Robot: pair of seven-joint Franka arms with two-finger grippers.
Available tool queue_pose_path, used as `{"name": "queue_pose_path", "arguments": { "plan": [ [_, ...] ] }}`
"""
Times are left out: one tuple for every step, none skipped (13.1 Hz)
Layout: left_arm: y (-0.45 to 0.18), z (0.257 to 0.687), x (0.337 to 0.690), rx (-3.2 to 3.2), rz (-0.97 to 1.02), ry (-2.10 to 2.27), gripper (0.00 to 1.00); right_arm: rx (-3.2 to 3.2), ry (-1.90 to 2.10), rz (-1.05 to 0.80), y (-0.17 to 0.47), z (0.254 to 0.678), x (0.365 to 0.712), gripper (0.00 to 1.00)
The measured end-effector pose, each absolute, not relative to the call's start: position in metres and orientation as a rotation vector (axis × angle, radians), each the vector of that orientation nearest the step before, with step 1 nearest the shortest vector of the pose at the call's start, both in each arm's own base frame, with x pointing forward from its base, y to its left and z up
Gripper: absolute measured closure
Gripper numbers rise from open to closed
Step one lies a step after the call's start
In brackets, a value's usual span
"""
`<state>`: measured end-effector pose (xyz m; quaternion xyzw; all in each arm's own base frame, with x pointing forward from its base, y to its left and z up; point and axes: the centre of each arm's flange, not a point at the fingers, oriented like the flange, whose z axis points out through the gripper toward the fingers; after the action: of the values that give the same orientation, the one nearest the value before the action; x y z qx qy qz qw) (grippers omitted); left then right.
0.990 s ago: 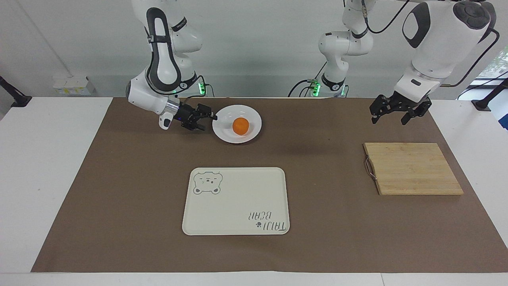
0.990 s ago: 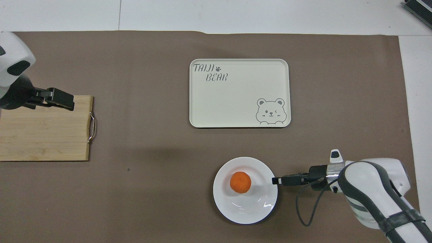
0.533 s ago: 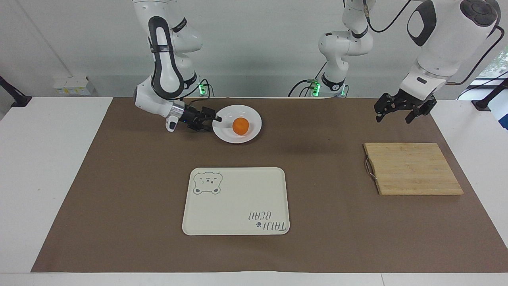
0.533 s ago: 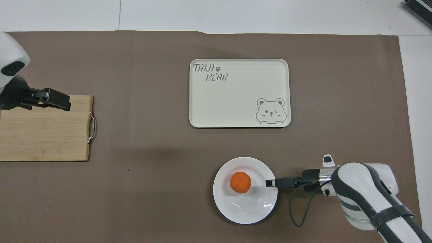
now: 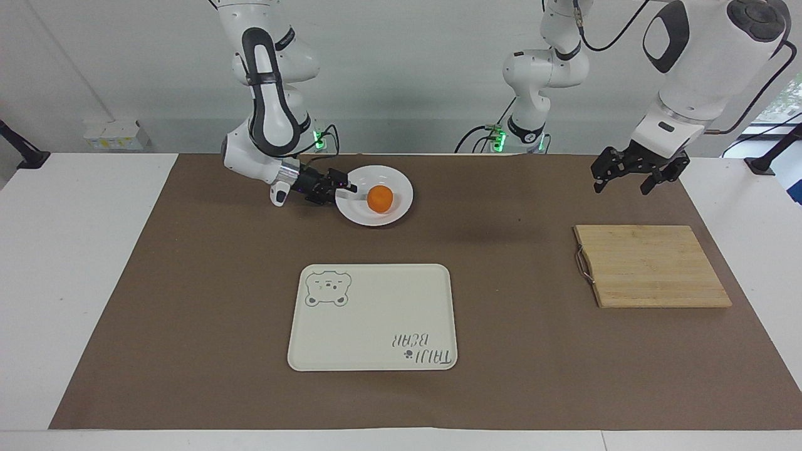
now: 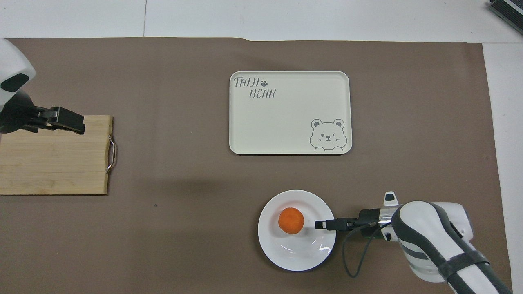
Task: Place orange and plate with both arms
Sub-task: 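Grip the white plate rim with the right gripper, then slide the plate with the orange onto the bear tray with the right gripper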
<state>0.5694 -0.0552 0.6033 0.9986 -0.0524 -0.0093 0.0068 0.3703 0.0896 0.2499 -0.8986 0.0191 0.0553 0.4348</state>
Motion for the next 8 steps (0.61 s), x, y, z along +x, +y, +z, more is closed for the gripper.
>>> {"name": "queue_pose_path", "arguments": {
  "plan": [
    [-0.0552,0.6033,0.5694,3.124,-0.029,-0.164,0.0,-2.238,0.048,0.137,0.0894,0.2499,0.3704,0.42],
    [-0.0552,0.6033,0.5694,3.124,-0.029,-0.164,0.0,-2.239,0.049,0.137,0.0891,0.2498,0.3704,0.55],
    [-0.0552,0.6033,0.5694,3.124,-0.029,-0.164,0.0,-2.239,0.049,0.137,0.0893,0.2497,0.3703,0.65],
    [-0.0552,0.6033,0.5694,3.124,-0.029,-0.164,0.0,-2.239,0.047,0.138,0.0897,0.2496,0.3701,0.77],
    [-0.0552,0.6033,0.5694,3.124,-0.029,-0.164,0.0,-2.241,0.047,0.137,0.09,0.2495,0.3701,0.86],
    [-0.0552,0.6033,0.5694,3.124,-0.029,-0.164,0.0,-2.24,0.047,0.136,0.0906,0.2498,0.3701,0.95],
    [-0.0552,0.6033,0.5694,3.124,-0.029,-0.164,0.0,-2.24,0.046,0.135,0.0908,0.25,0.3703,0.95],
    [-0.0552,0.6033,0.5694,3.124,-0.029,-0.164,0.0,-2.24,0.046,0.134,0.0909,0.2503,0.3704,0.96]
  ]
}}
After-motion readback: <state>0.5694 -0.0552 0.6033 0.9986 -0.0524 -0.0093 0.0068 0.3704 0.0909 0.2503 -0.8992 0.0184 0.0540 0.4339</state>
